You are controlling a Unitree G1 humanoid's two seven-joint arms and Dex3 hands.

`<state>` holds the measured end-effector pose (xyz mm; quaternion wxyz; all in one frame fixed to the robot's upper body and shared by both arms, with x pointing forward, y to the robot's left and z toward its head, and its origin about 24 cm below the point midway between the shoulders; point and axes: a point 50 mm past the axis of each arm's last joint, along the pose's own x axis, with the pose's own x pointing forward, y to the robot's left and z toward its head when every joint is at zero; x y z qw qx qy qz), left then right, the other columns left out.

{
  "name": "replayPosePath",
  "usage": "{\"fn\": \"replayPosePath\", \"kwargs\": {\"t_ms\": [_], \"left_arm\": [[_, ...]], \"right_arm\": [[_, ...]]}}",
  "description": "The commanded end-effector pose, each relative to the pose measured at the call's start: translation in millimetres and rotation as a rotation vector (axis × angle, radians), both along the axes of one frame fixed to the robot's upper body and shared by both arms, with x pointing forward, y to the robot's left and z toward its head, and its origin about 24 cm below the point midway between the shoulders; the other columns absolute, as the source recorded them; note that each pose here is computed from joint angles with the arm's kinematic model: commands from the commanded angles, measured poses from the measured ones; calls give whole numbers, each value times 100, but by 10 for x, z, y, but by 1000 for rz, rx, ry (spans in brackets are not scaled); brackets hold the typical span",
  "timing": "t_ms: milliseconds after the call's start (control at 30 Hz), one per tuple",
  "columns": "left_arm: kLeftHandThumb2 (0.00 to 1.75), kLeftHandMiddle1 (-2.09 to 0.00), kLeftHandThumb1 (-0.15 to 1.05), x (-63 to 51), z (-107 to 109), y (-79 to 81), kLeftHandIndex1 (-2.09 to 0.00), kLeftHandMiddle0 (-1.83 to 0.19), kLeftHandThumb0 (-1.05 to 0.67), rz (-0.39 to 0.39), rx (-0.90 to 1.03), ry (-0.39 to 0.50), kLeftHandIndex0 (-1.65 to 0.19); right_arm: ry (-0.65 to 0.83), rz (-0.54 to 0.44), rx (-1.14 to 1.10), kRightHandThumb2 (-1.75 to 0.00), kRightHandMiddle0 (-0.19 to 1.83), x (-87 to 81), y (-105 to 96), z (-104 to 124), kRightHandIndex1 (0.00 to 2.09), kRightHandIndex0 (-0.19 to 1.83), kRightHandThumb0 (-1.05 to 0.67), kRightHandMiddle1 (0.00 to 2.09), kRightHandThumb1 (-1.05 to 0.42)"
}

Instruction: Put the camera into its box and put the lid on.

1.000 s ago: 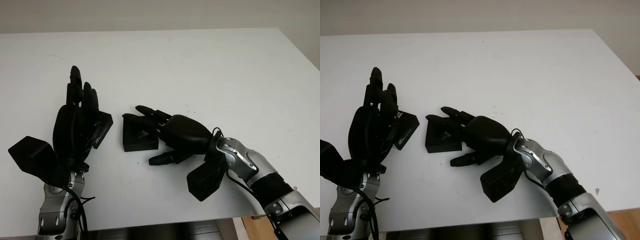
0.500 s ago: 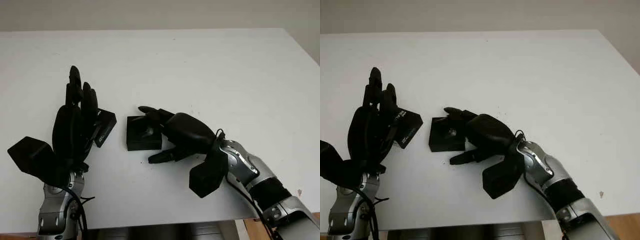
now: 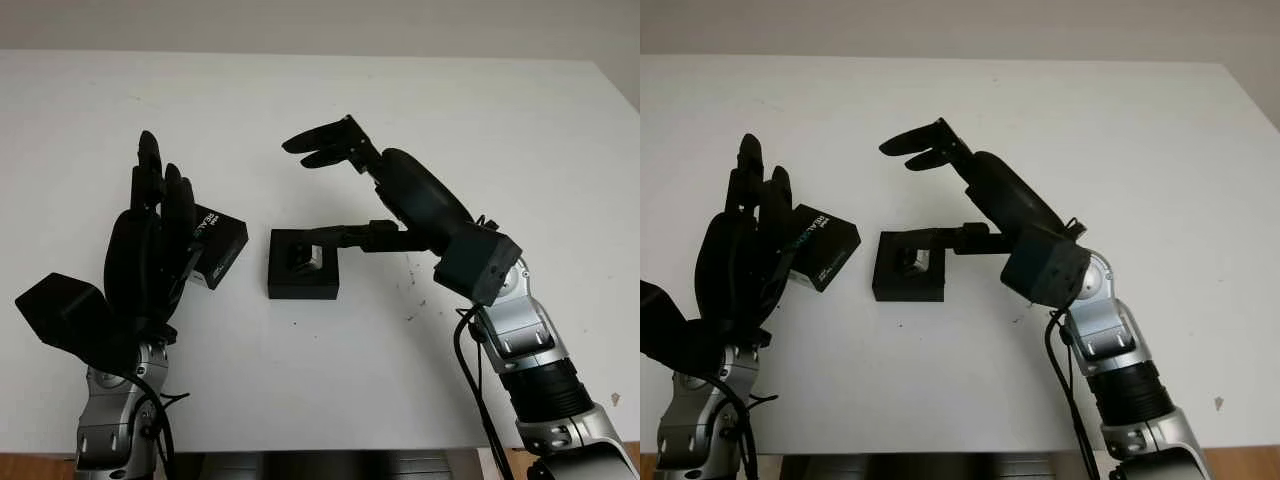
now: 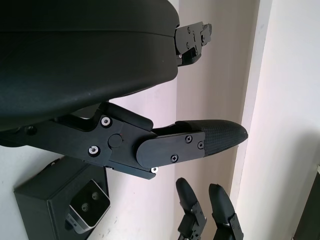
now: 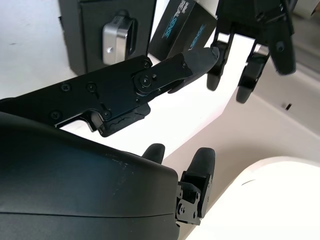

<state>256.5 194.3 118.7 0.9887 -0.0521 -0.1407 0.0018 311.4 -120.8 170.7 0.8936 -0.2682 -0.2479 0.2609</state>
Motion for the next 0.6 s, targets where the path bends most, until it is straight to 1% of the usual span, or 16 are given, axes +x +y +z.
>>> {"fn": "replayPosePath", "kwargs": {"t_ms": [0,100,200,300,367,433,567], "left_arm": [[54,0,105,0,6,-14,0,19,-68,-8,-4,-10,19],[54,0,105,-7,10,-12,0,19,-68,-4,2,-9,19],[54,0,105,-12,11,-8,0,19,-68,0,6,-9,19],[54,0,105,-4,2,-9,0,19,-68,-8,1,-7,19],[54,0,105,3,-1,-13,0,19,-68,-12,-1,-6,19],[54,0,105,6,-1,-15,0,19,-68,-16,-3,-6,19],[54,0,105,7,2,-18,0,19,-68,-11,-8,-9,19]], "right_arm": [[-12,-23,-19,-5,-13,-14,-37,10,105,-12,-62,110,-91],[-21,-53,-113,-6,-7,-7,-74,-4,90,-9,-67,100,-93],[-27,-85,-232,-5,0,-10,-104,-15,62,-6,-75,74,-95],[-16,-99,-300,-5,10,-42,-121,-52,42,0,-75,54,-94],[-10,-110,-326,-5,12,-68,-117,-97,38,0,-74,50,-92],[-11,-122,-363,-6,10,-90,-107,-151,34,-2,-76,48,-95],[-58,-145,-453,-6,11,-141,-55,-232,32,1,-76,49,-96]]}}
